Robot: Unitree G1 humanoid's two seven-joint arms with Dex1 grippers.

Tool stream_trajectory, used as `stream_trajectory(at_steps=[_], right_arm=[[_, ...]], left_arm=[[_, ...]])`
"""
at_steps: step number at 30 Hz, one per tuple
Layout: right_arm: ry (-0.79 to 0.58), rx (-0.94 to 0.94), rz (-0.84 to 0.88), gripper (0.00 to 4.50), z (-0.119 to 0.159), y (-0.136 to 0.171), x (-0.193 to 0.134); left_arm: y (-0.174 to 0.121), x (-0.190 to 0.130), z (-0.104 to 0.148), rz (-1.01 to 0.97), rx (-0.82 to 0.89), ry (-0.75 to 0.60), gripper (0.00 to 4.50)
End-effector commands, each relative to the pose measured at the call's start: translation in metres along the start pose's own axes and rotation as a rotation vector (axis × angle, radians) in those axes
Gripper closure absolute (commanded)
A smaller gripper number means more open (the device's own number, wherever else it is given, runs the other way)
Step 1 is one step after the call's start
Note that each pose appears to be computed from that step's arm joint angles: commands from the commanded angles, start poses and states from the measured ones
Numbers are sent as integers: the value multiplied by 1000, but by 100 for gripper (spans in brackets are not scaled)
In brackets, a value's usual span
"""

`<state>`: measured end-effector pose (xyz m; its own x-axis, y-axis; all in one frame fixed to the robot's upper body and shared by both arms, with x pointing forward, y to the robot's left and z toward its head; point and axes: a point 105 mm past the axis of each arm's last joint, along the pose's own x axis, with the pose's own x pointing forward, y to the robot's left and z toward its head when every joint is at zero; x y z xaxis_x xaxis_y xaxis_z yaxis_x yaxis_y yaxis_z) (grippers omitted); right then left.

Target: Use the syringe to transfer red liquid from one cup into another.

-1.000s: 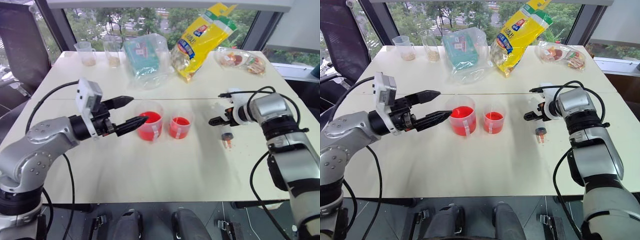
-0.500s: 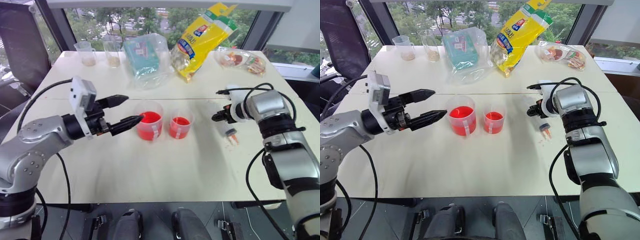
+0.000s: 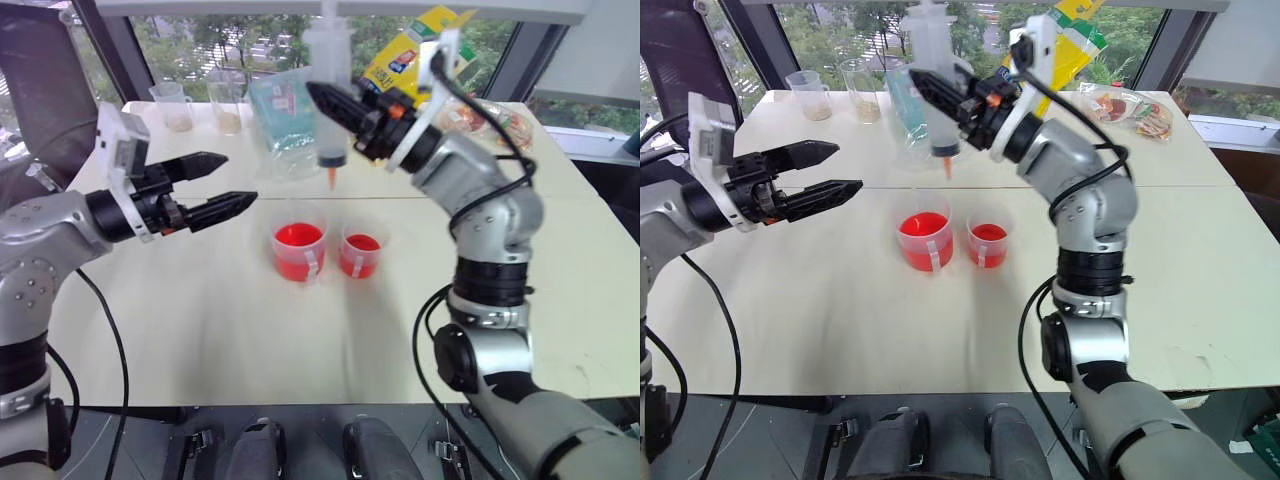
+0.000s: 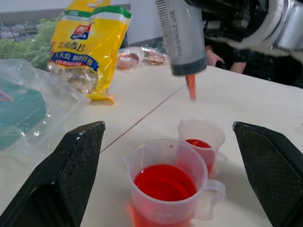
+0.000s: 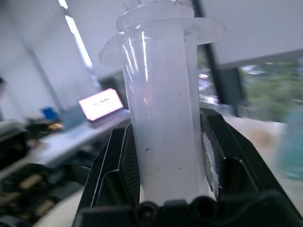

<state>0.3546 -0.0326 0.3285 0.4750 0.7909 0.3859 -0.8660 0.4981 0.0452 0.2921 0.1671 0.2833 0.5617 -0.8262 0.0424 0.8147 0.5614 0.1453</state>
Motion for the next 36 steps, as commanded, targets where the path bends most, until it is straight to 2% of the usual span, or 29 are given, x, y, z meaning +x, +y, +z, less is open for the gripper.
stream_trajectory(at_steps=[1,8,12,22,36], right_arm=[[-62,-2,38,314,-16,9,6],[13,-9,44,314,-83,11,-3],[53,-33,51,314,-103,13,-8],[100,-66,65,314,-121,20,-12],[133,-77,100,314,-128,26,-14]], left_arm=[[-1,-4,18,-2,63,-20,0],[-4,0,30,-19,84,-38,0],[-5,6,35,-44,80,-58,0],[-15,25,18,-117,3,-47,0],[-10,40,5,-134,-62,-54,0]])
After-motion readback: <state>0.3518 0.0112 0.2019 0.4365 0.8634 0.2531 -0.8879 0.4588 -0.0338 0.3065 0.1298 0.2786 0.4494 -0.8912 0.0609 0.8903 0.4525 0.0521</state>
